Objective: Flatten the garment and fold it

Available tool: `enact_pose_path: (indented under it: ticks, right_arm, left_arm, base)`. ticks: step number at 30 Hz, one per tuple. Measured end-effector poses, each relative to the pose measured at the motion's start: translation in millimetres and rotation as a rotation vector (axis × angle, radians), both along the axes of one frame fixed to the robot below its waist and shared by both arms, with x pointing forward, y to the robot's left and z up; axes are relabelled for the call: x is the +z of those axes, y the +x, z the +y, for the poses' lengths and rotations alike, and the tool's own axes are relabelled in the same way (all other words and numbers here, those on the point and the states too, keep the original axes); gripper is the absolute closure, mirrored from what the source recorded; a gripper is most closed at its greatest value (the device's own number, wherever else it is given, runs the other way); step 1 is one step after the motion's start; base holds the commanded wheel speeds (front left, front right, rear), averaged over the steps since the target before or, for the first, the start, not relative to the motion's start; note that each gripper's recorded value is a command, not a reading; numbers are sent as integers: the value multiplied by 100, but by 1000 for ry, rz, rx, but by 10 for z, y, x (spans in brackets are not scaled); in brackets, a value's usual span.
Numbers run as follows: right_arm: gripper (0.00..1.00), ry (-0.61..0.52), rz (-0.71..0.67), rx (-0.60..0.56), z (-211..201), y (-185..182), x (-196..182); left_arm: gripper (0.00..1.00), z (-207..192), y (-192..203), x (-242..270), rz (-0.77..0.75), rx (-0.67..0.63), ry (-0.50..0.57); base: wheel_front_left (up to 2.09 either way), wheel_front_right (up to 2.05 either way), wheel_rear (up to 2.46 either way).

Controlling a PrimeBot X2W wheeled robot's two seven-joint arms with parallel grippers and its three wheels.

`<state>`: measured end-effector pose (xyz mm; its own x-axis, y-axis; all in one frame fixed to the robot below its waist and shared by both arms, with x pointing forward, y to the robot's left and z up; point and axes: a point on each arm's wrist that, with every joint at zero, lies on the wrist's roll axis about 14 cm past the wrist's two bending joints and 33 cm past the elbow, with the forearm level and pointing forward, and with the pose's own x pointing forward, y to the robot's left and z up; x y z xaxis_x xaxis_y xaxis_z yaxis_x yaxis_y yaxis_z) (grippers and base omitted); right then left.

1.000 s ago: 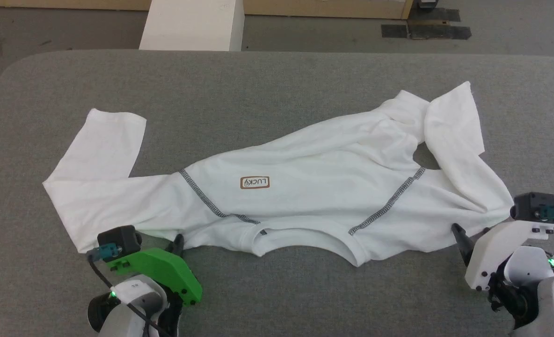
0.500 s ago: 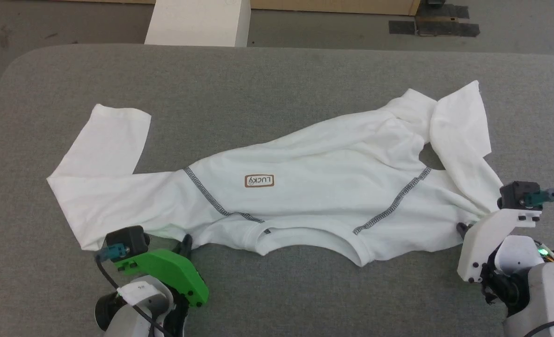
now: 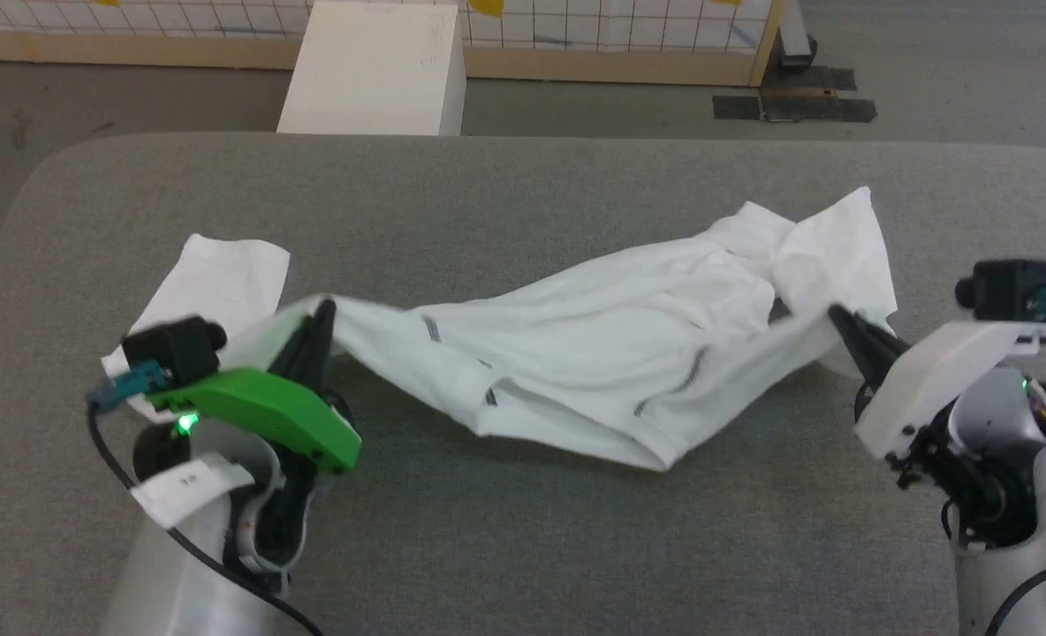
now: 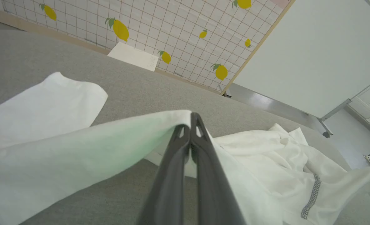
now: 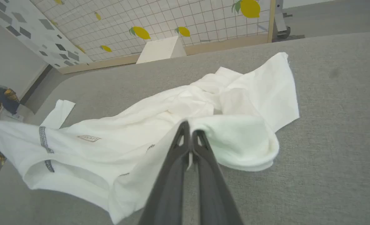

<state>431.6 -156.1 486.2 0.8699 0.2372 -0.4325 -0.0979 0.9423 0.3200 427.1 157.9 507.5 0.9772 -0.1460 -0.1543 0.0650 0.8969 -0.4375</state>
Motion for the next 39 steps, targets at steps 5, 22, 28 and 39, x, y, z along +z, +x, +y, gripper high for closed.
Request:
enact_pose_path:
  ticks: [5, 22, 28, 39]
  right_arm:
    - [100, 74, -304, 61, 87, 222, 1174]
    - [100, 163, -714, 111, -3, 189, 3287]
    - [100, 189, -662, 126, 54, 380, 3374]
    - [100, 145, -583, 116, 207, 1078, 3339]
  left_arm:
    - [100, 53, 265, 1037, -232, -48, 53]
    - [100, 147, 278, 3276, -638, -47, 227]
    - [100, 384, 538, 3181, -532, 12, 279]
    - [100, 894, 1255, 2948, -389, 172, 404]
  base:
    - [0, 0, 0]
    - [0, 0, 0]
    - [0, 0, 0]
    - [0, 0, 0]
